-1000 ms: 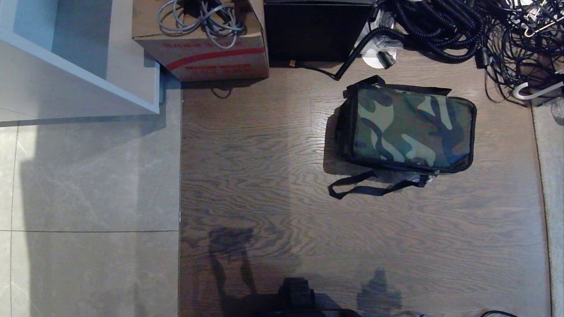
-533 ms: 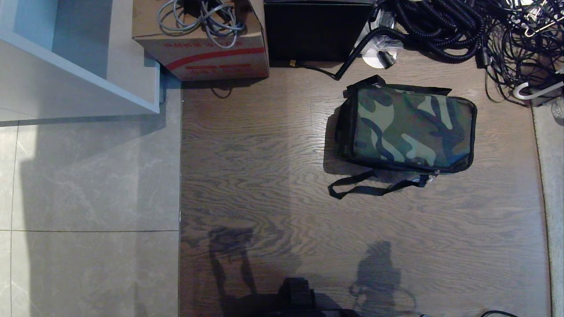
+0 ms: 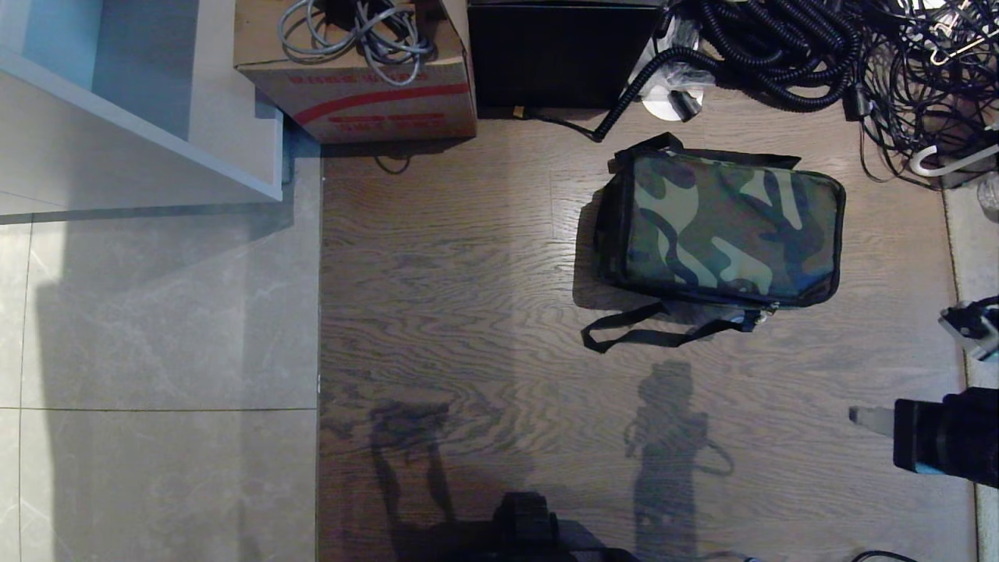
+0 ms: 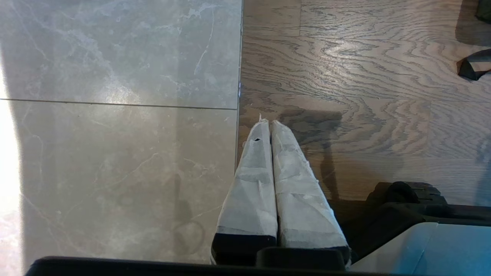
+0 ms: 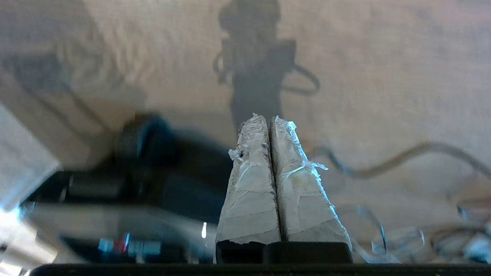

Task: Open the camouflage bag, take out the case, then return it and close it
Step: Open the top of the storage box

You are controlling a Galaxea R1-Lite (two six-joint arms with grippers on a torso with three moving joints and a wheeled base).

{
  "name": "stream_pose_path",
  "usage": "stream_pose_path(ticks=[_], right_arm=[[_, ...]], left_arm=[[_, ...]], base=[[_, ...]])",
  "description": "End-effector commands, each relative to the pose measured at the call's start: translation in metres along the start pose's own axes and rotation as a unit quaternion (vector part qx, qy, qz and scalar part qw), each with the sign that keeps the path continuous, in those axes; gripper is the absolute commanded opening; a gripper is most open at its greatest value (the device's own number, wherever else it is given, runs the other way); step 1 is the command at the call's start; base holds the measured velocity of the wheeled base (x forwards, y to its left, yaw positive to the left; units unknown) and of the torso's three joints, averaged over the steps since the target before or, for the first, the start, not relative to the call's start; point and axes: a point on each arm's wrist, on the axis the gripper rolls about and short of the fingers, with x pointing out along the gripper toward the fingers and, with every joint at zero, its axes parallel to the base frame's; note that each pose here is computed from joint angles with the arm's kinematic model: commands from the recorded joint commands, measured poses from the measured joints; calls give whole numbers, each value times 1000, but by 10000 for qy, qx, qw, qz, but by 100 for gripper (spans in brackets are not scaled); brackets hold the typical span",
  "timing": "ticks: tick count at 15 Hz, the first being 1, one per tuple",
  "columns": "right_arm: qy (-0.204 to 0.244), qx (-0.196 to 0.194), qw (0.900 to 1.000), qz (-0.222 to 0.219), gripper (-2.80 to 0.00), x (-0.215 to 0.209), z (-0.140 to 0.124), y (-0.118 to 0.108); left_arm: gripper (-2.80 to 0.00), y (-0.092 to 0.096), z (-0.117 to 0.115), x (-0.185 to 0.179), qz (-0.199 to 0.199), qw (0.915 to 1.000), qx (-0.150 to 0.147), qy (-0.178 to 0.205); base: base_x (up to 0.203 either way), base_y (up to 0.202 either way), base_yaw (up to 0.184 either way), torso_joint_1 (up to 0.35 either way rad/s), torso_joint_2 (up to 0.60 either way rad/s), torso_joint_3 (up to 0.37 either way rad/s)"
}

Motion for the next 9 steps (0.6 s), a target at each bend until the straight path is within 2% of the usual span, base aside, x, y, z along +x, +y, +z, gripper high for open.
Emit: stream_pose_path(ticks=[1, 4, 9], right_arm=[[256, -14, 9997, -9, -280, 25, 0, -1], [444, -54, 9990, 14, -280, 32, -5, -1], [650, -329, 9966, 389, -280, 26, -16, 5]], left_arm=[[-280, 0, 0, 0, 1, 10000, 4, 2], [-280, 0, 0, 0, 1, 10000, 4, 2], [-280, 0, 0, 0, 1, 10000, -4, 2]], base=[[0, 0, 0, 0, 0, 0], [0, 0, 0, 0, 0, 0], [0, 0, 0, 0, 0, 0]])
